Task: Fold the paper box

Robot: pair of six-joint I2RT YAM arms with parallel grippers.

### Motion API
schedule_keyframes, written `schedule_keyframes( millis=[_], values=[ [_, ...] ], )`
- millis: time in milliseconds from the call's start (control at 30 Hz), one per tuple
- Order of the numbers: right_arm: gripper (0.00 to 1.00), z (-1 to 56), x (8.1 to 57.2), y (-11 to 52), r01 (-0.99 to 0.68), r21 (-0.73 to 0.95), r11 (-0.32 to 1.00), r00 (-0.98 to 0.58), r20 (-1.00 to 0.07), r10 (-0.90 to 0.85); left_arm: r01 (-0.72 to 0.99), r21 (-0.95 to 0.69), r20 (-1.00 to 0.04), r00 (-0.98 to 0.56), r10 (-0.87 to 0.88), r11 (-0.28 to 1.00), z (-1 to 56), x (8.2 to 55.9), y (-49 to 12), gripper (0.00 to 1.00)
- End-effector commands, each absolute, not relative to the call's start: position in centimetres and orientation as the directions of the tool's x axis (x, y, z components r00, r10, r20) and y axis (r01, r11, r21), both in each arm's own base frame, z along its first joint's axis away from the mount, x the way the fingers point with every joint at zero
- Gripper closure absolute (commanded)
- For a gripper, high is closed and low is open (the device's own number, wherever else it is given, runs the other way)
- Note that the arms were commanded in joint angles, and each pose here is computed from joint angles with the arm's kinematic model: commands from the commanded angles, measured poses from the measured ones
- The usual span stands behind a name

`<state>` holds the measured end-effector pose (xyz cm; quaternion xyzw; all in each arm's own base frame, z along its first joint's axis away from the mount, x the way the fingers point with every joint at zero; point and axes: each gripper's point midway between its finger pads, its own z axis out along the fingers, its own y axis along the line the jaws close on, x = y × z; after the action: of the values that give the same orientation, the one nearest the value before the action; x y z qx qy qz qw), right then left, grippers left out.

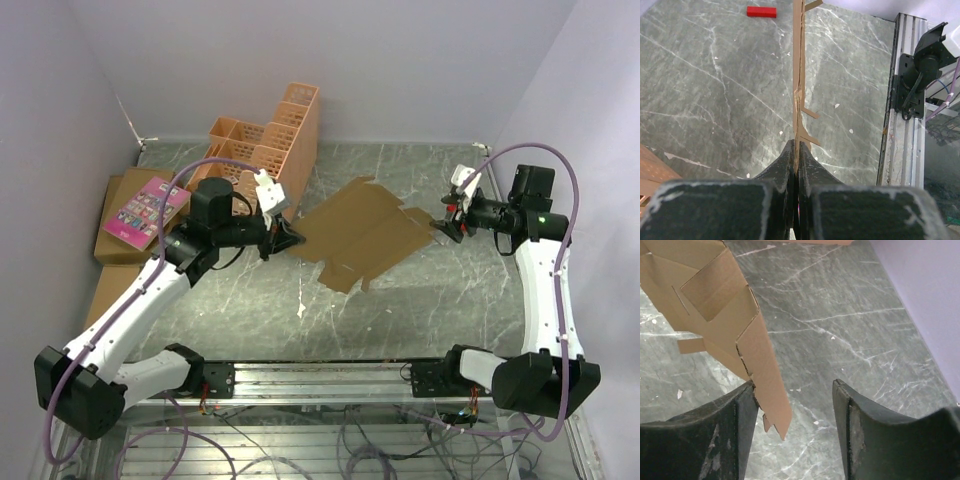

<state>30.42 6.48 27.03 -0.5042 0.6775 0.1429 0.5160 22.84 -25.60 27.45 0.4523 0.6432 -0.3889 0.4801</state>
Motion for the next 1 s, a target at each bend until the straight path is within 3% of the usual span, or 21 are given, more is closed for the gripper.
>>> schedule_keyframes(
  millis=[0,133,233,267,367,433,600,767,967],
  values=[
    [0.46,26.8,30.6,6.2,-0.818,-0.357,0.451,0.061,-0.834,-0.548,0.966,-0.017,-0.975,-0.073,0.210,0.258,28.9,23.2,-25.7,0.93],
    [0.59,25.9,30.6,6.3,-0.828,-0.333,0.451,0.044,-0.841,-0.539,0.972,-0.010,-0.973,-0.063,0.222,0.234,29.3,23.1,-25.8,0.93],
    [0.62,25.8,30.8,6.4,-0.829,-0.319,0.459,0.034,-0.848,-0.528,0.972,-0.005,-0.973,-0.059,0.225,0.237,29.5,23.1,-25.8,0.93],
    [0.57,25.9,30.9,6.3,-0.827,-0.313,0.467,0.028,-0.852,-0.523,0.970,-0.006,-0.973,-0.062,0.222,0.243,29.6,23.2,-25.8,0.93],
    [0.28,27.3,30.6,6.5,-0.826,-0.282,0.488,0.008,-0.871,-0.491,0.956,-0.059,-0.974,-0.118,0.191,0.287,29.9,23.8,-25.5,0.93],
    [0.17,29.0,30.1,6.7,-0.822,-0.257,0.508,0.005,-0.896,-0.444,0.939,-0.121,-0.972,-0.178,0.154,0.321,29.9,24.4,-25.2,0.93],
    [0.07,31.3,29.8,6.4,-0.787,-0.115,0.606,-0.048,-0.968,-0.247,0.901,-0.235,-0.967,-0.253,0.002,0.365,30.9,25.5,-24.3,0.93],
    [0.05,30.6,30.2,5.0,-0.725,0.088,0.683,-0.160,-0.986,-0.043,0.882,-0.246,-0.969,-0.232,-0.084,0.402,33.6,25.7,-23.4,0.93],
    [0.01,28.5,29.7,6.1,-0.706,0.307,0.638,-0.215,-0.951,0.221,0.892,-0.280,-0.954,-0.217,-0.208,0.356,37.6,24.6,-23.4,0.93]
  ],
)
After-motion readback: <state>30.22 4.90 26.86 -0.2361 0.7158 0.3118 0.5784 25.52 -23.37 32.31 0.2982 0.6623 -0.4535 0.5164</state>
